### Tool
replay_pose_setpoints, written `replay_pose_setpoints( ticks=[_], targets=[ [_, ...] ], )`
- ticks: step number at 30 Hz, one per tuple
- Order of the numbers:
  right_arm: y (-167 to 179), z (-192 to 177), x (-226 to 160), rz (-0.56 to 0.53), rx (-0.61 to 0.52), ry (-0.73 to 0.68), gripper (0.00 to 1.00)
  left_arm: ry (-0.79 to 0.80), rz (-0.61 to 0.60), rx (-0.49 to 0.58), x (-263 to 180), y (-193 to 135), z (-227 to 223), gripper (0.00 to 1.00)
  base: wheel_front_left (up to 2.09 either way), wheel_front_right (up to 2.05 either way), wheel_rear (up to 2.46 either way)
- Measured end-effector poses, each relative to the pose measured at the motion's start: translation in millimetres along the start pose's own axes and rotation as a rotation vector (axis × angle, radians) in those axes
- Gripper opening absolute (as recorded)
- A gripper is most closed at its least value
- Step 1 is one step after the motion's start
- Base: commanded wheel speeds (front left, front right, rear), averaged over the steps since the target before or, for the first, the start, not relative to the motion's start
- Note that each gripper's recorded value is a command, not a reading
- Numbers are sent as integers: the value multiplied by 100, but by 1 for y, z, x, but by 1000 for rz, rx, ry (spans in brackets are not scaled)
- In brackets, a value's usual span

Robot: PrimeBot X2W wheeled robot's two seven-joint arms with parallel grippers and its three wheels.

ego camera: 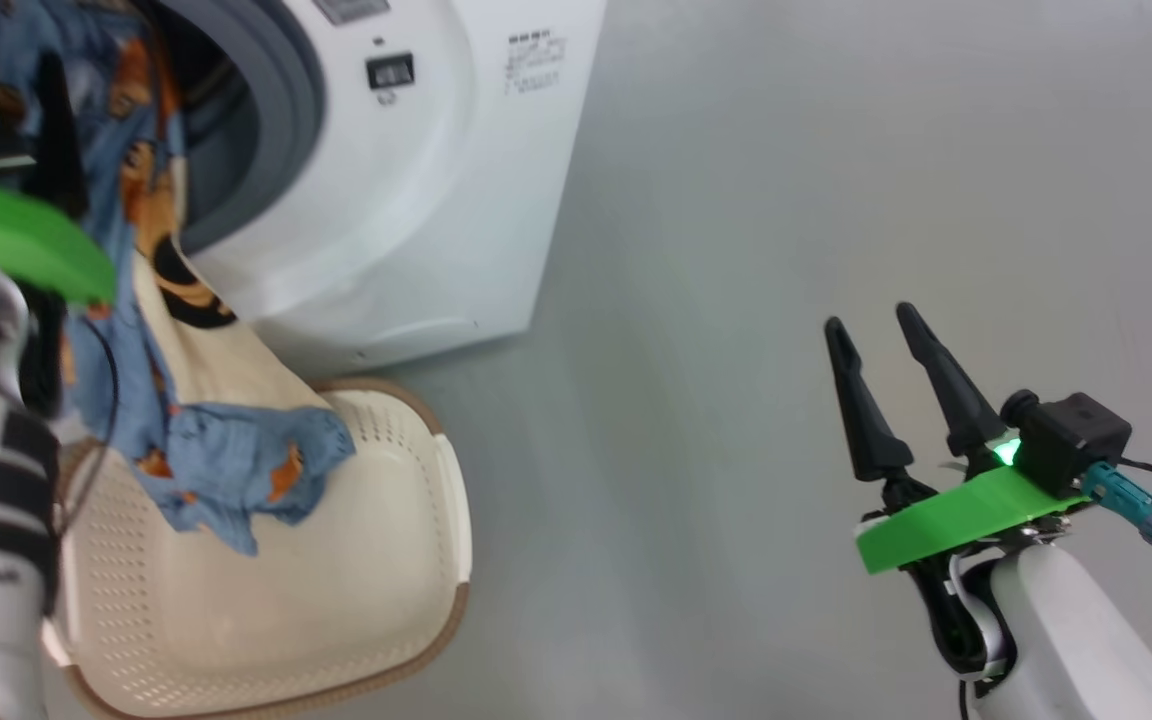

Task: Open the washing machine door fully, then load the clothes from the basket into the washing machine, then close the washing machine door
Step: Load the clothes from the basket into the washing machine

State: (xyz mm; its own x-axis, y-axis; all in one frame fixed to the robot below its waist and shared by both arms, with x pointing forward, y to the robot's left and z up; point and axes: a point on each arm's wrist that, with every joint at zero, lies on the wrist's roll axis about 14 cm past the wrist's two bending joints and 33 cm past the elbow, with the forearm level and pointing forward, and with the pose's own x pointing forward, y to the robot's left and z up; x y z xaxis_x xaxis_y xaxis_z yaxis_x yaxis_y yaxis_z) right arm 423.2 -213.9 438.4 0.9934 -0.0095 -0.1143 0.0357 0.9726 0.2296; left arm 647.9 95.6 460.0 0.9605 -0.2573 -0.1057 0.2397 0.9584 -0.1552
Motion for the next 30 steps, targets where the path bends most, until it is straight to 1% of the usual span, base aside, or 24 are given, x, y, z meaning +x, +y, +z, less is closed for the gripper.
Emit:
replay_pose_setpoints(
  ticks=[6, 14, 19, 25, 30],
  targets=[
    [-3, 16, -13, -3, 9, -37, 100, -10, 0, 7, -41, 1, 2, 100, 0, 0, 0],
    [5, 28, -24, 34, 6, -67, 100, -58, -37, -1, -96, -17, 9, 100, 0, 0, 0],
    [13, 30, -30, 64, 8, -71, 100, -77, -6, -13, -133, -7, 10, 100, 0, 0, 0],
    [22, 41, -34, 104, -10, -98, 100, -127, 49, -36, -173, 8, 19, 100, 0, 0, 0],
    [21, 47, -43, 117, -32, -110, 100, -133, 95, -52, -206, 17, 13, 100, 0, 0, 0]
  ],
)
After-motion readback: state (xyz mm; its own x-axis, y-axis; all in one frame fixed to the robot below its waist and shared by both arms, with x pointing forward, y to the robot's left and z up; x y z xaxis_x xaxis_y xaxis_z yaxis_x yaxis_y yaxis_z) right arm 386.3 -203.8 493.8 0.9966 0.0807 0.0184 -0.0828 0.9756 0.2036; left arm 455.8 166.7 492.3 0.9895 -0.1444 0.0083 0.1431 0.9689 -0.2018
